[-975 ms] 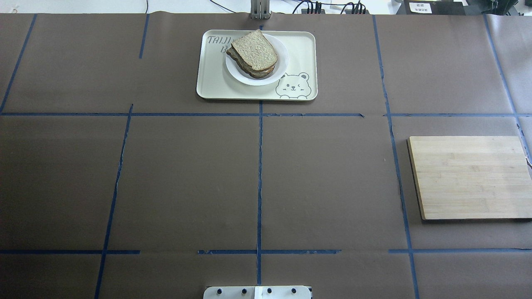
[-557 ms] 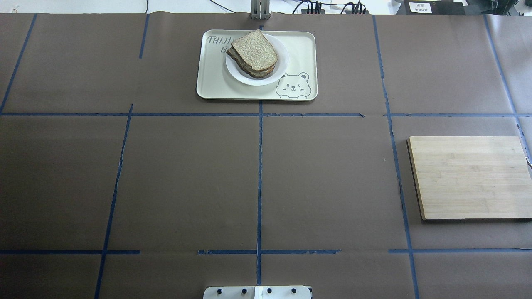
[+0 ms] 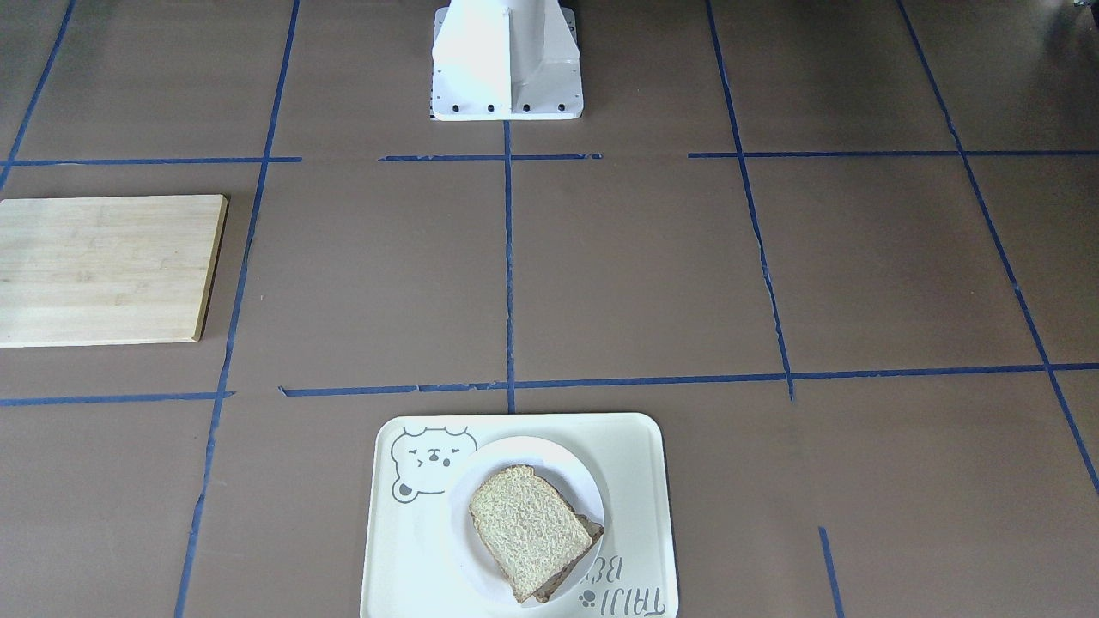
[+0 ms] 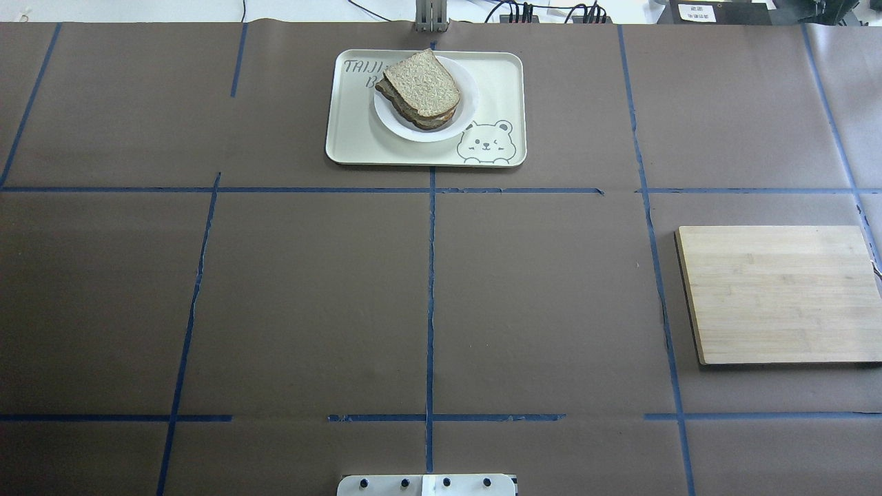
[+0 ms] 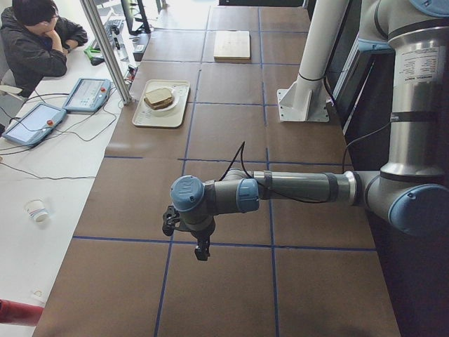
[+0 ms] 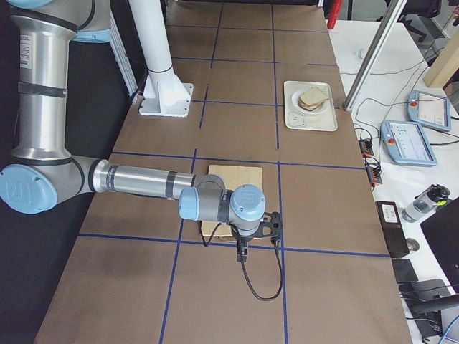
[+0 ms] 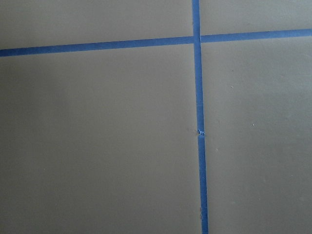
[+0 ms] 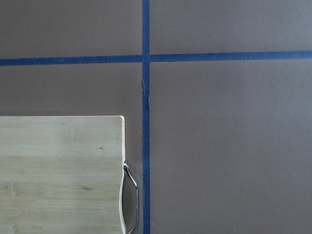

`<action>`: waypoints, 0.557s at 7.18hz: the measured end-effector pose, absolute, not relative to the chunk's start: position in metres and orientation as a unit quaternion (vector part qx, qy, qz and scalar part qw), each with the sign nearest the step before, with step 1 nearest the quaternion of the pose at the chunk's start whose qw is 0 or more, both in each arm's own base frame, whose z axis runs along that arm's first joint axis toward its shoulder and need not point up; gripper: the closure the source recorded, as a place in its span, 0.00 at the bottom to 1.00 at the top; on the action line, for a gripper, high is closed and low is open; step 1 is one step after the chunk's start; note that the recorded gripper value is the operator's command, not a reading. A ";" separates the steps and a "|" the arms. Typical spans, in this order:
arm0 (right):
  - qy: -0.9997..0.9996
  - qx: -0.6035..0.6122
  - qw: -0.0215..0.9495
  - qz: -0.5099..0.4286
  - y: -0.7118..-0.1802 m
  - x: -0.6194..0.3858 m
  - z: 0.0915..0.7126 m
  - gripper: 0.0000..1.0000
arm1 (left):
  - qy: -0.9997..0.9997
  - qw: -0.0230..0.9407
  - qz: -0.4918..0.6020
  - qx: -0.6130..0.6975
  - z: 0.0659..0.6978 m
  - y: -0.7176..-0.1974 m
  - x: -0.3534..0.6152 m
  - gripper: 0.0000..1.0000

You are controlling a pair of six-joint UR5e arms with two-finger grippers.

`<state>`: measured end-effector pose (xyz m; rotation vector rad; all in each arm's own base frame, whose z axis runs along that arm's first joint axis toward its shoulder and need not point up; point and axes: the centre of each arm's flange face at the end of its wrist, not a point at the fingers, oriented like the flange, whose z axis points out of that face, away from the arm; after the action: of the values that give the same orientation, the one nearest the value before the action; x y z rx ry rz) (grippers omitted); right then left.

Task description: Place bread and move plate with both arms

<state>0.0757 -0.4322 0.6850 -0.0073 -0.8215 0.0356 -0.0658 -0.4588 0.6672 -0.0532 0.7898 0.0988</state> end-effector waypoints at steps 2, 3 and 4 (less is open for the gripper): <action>-0.400 0.002 0.916 0.028 -0.428 0.086 0.685 0.00 | 0.384 0.922 0.048 -0.025 0.666 -0.459 -0.066 0.00; -0.400 0.004 0.916 0.030 -0.429 0.088 0.684 0.00 | 0.384 0.922 0.048 -0.025 0.666 -0.459 -0.066 0.00; -0.400 0.003 0.916 0.030 -0.428 0.088 0.685 0.00 | 0.384 0.922 0.048 -0.025 0.667 -0.459 -0.066 0.00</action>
<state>0.0882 -0.4284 0.6851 0.0063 -0.8234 0.0624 -0.0661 -0.4593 0.6669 -0.0512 0.7897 0.0990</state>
